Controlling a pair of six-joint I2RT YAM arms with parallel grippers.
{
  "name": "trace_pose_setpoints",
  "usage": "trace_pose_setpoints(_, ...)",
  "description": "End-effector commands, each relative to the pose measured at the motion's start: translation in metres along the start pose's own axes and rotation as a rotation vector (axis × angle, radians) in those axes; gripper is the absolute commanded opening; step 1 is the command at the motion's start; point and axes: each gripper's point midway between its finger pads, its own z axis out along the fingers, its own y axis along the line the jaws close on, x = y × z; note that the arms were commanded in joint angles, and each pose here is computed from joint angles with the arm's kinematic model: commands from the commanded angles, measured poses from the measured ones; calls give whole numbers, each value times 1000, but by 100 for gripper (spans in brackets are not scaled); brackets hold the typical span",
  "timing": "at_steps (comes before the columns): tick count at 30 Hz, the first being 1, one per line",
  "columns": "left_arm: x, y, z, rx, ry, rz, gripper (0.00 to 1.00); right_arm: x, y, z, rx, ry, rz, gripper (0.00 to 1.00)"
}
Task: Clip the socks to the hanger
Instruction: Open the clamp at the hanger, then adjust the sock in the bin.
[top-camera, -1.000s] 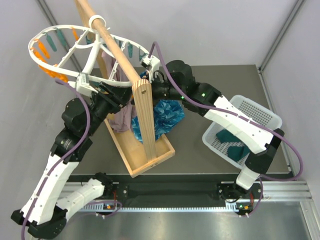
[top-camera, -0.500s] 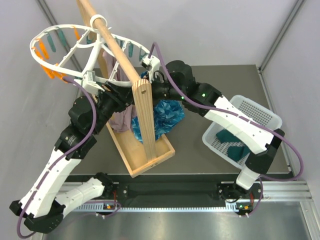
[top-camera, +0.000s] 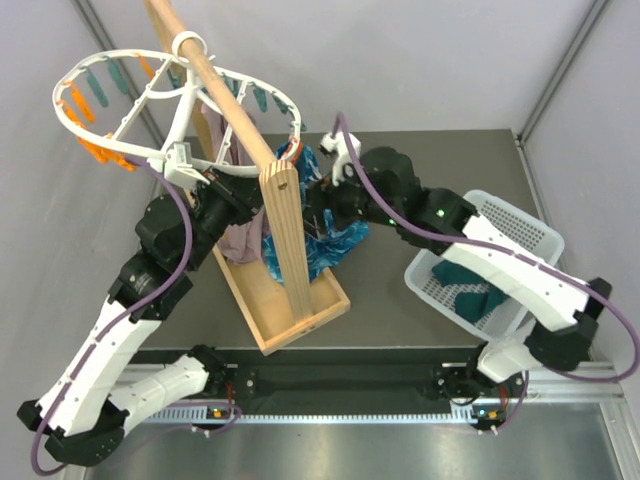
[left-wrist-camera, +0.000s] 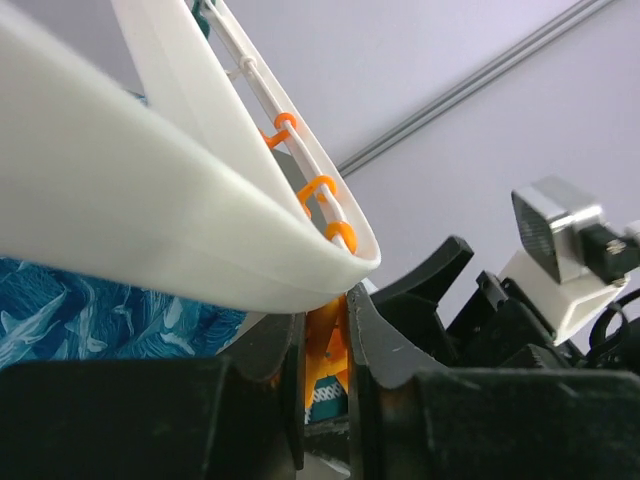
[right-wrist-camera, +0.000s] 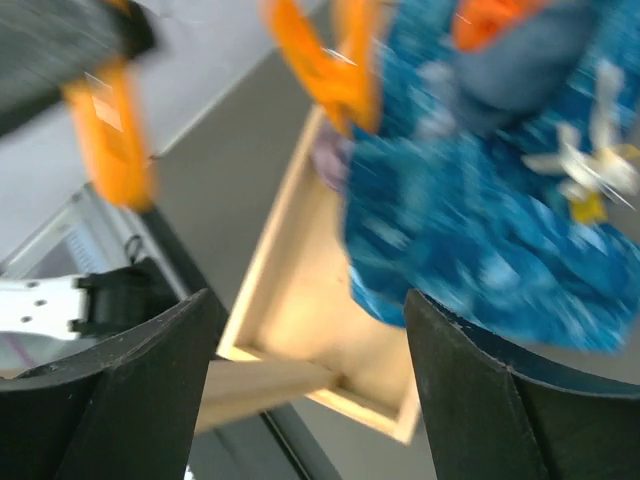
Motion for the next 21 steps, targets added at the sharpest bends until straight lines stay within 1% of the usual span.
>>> trace_pose_setpoints(1,-7,-4,-4,19,-35,-5,0,4,-47,-43,237,-57,42,75)
trace_pose_setpoints(3,-7,-3,-4,18,-35,1,0,9,-69,-71,337,-68,60,76)
trace_pose_setpoints(4,-7,-2,-5,16,-38,3,0,21,-80,-76,377,-44,69,76)
trace_pose_setpoints(5,-8,-2,-5,16,-40,4,0,27,-87,-93,416,-34,78,76)
trace_pose_setpoints(6,-7,-2,-7,18,-38,9,0,31,-106,-105,496,-35,98,76)
trace_pose_setpoints(8,-9,-1,-8,18,-45,9,0,56,-133,-130,610,25,156,77)
trace_pose_setpoints(9,-10,-1,-10,19,-50,10,0,63,-166,-150,722,30,219,78)
trace_pose_setpoints(10,-10,0,-11,16,-54,11,0,83,-188,-160,796,74,259,78)
trace_pose_setpoints(11,-11,0,-11,17,-55,11,0,95,-205,-177,864,90,288,78)
trace_pose_setpoints(12,-10,0,-12,17,-55,11,0,105,-234,-200,977,87,344,78)
trace_pose_setpoints(13,-9,1,-11,17,-51,11,0,127,-249,-208,1028,127,375,78)
trace_pose_setpoints(14,-8,0,-12,21,-46,12,0,134,-260,-215,1063,115,407,79)
trace_pose_setpoints(15,-7,0,-12,22,-43,10,0,145,-274,-223,1084,114,475,80)
trace_pose_setpoints(16,-6,1,-12,23,-40,8,0,163,-280,-221,1087,139,522,81)
trace_pose_setpoints(19,-5,2,-15,24,-38,0,0,189,-308,-212,1133,145,648,82)
trace_pose_setpoints(21,-3,3,-18,27,-35,-10,0,201,-320,-208,1172,158,684,82)
